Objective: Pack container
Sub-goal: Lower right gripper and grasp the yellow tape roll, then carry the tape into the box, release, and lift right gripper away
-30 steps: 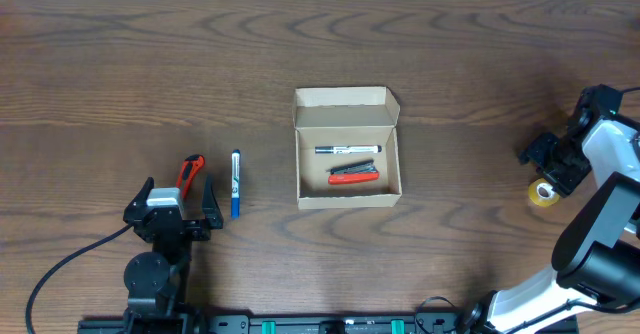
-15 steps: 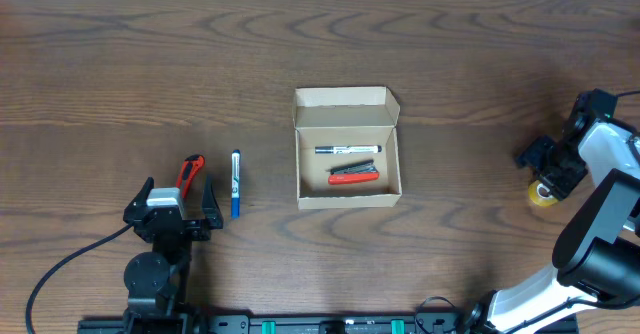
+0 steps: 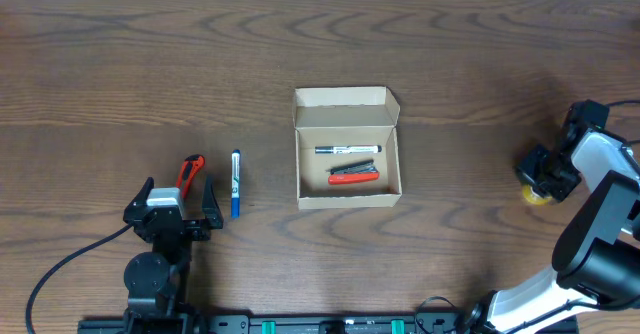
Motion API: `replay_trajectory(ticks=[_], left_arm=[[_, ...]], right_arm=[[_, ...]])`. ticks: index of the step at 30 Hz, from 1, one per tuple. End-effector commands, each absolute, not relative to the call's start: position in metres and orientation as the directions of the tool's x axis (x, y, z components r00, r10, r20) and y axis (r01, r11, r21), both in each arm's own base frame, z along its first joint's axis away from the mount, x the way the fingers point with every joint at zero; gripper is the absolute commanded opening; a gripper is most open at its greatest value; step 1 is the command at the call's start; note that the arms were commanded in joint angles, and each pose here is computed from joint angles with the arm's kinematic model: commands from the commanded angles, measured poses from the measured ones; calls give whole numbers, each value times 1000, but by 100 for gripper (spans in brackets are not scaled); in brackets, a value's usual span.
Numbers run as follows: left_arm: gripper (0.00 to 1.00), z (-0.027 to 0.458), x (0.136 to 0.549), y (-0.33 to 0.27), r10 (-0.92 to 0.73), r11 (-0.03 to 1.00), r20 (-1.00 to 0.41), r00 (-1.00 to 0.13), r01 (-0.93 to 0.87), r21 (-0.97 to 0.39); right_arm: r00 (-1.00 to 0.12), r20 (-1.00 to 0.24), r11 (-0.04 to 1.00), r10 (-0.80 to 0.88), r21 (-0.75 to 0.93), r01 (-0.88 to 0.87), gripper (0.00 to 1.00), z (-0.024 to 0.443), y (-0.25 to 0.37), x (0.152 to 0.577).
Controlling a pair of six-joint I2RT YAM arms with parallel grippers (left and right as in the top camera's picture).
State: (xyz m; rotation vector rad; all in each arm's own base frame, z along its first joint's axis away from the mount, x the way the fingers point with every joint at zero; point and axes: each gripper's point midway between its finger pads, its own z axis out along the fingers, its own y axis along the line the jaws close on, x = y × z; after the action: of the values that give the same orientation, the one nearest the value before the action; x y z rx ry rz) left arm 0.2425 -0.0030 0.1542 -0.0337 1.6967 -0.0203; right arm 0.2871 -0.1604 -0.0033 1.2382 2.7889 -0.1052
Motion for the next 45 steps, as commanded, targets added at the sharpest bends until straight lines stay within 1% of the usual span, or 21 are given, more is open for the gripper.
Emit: replay_trajectory(ticks=[1,3,6,9,12,14,16,19,21,23,25,27,29,31,32,34,36,39,42,43,45], left_arm=[[95,136,243,-3,-37,999,-985,-167,-9,-36],[96,136,243,-3,-37,999,-985,-167,-8,-36],[96,136,243,-3,-37,999,-985,-167,-8,-36],[95,136,243,-3,-37,999,-985,-167,-9,-36],[95,136,243,-3,-37,999,-985,-167,-9,-36],[95,136,243,-3,-37,999,-985,-167,-9,-36],[95,136,243,-3,-37,999,-985,-167,-9,-36],[95,136,243,-3,-37,999,-985,-167,-9,-36],[96,136,243,-3,-36,999,-985,-167,-9,-35],[95,136,243,-3,-37,999,-985,-167,-8,-36],[95,136,243,-3,-37,999,-985,-167,-9,-36],[95,136,243,-3,-36,999,-985,-167,-9,-35],[95,135,243,-3,-36,999,-985,-168,-9,-35],[95,135,243,-3,-36,999,-985,-168,-9,-35],[95,136,243,-3,-36,999,-985,-167,-9,-35],[95,136,243,-3,-36,999,-985,-167,-9,-35],[95,136,243,-3,-36,999,-985,-167,-9,-35],[95,135,243,-3,-36,999,-985,-168,-9,-35],[95,136,243,-3,-36,999,-985,-167,-9,-35],[95,136,243,-3,-36,999,-985,-167,-9,-35],[95,136,243,-3,-36,999,-985,-167,-9,-35]], right_arm=[[-680,-60,679,730,-44,733,1,-18,-152,276],[-685,-57,684,726,-38,729,1,-18,-150,277],[-726,-56,728,685,9,686,1,-18,-142,286],[-746,-60,749,663,33,662,1,-16,-133,294],[-790,-83,794,607,96,600,1,-4,-115,313],[-833,-135,842,537,150,518,1,14,-99,334],[-867,-217,890,449,190,414,1,42,-81,358],[-896,-374,959,239,238,157,1,104,-37,393],[-877,-470,975,99,223,-9,1,147,-7,407],[-827,-554,954,-96,184,-235,1,189,32,412],[-742,-599,875,-302,136,-466,1,220,75,403],[-619,-604,741,-501,69,-668,1,240,116,383],[-477,-575,583,-665,0,-812,1,246,146,359],[-333,-527,422,-782,-55,-905,1,243,168,335],[-267,-492,351,-829,-85,-932,1,240,178,326],[-178,-443,250,-879,-110,-962,1,233,190,312],[-64,-415,116,-908,-101,-988,1,226,204,294],[48,-361,-31,-931,-52,-998,1,210,212,274],[116,-307,-133,-945,35,-990,1,188,210,261],[129,-288,-153,-949,61,-986,1,180,208,260],[126,-247,-152,-961,90,-984,1,164,206,266]])
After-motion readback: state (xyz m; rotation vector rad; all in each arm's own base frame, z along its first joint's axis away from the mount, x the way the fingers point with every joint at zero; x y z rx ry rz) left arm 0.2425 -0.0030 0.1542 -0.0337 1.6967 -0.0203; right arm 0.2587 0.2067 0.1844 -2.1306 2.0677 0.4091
